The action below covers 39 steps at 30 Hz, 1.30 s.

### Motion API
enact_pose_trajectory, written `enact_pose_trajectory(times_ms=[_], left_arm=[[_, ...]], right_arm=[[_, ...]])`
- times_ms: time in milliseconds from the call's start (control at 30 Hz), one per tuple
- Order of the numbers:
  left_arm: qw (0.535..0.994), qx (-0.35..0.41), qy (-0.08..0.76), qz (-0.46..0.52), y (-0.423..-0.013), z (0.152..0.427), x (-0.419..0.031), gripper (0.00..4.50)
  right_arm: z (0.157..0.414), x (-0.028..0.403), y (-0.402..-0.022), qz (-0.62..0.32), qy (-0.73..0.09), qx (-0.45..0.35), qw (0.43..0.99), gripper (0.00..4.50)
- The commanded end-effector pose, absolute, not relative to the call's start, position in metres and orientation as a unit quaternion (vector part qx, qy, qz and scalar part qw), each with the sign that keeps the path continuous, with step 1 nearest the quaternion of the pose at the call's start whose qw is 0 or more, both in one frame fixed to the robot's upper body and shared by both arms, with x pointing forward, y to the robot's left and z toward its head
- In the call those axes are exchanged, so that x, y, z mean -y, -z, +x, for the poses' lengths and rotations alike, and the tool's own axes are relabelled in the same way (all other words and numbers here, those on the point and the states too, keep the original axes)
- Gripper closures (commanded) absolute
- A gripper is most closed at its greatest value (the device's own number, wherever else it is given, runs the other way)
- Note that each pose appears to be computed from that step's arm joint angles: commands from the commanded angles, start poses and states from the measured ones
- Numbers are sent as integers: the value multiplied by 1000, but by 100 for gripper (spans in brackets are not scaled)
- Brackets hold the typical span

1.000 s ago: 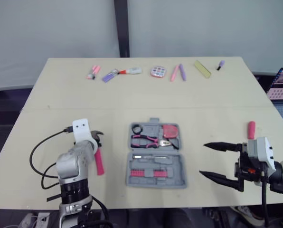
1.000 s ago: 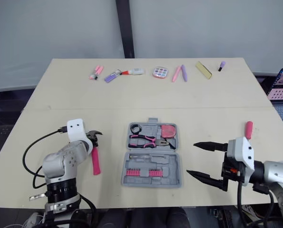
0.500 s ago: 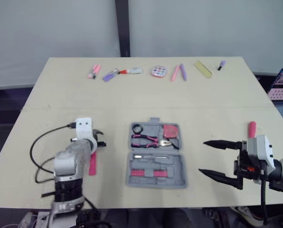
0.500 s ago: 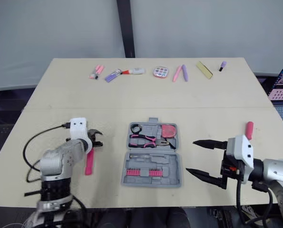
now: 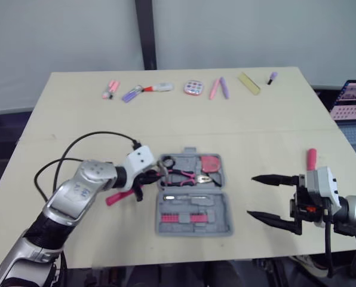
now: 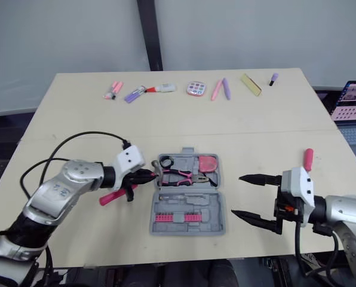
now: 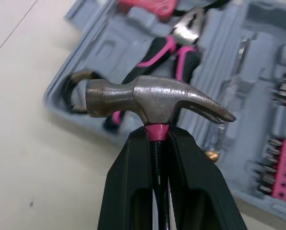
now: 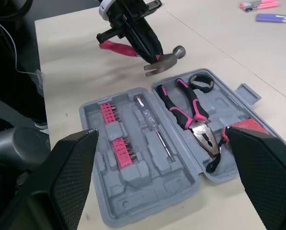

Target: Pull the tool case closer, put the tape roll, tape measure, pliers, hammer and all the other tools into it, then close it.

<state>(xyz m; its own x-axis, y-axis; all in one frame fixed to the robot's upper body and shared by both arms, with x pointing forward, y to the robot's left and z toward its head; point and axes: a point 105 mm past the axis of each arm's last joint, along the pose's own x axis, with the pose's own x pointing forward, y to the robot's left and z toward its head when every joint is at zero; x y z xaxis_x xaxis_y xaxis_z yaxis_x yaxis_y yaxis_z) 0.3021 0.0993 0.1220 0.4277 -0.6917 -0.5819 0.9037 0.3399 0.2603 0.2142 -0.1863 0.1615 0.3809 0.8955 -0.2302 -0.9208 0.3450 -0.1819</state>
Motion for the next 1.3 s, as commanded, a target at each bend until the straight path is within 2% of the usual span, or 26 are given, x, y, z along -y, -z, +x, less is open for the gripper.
enact_pose_trajectory(times_ms=[33,200,433,600,800,1300], left_arm=[[764,-152,536,326,-136,294,-77,447],[730,-148,574,340,-135,285,-57,447],[717,-137,591,344,-141,295,-22,447],[677,-137,609,389,-131,285,-6,447],[676,-161,628,351,-130,272,17,447],[664,-229,606,373,-103,263,40,447]], right_arm=[[209,190,-167,-149,-560,-40,814,0],[204,195,-164,-146,-558,-49,816,0],[203,197,-160,-142,-558,-55,816,0],[201,199,-160,-142,-559,-60,814,0],[201,200,-159,-141,-561,-66,813,0],[199,202,-158,-142,-555,-73,816,0]])
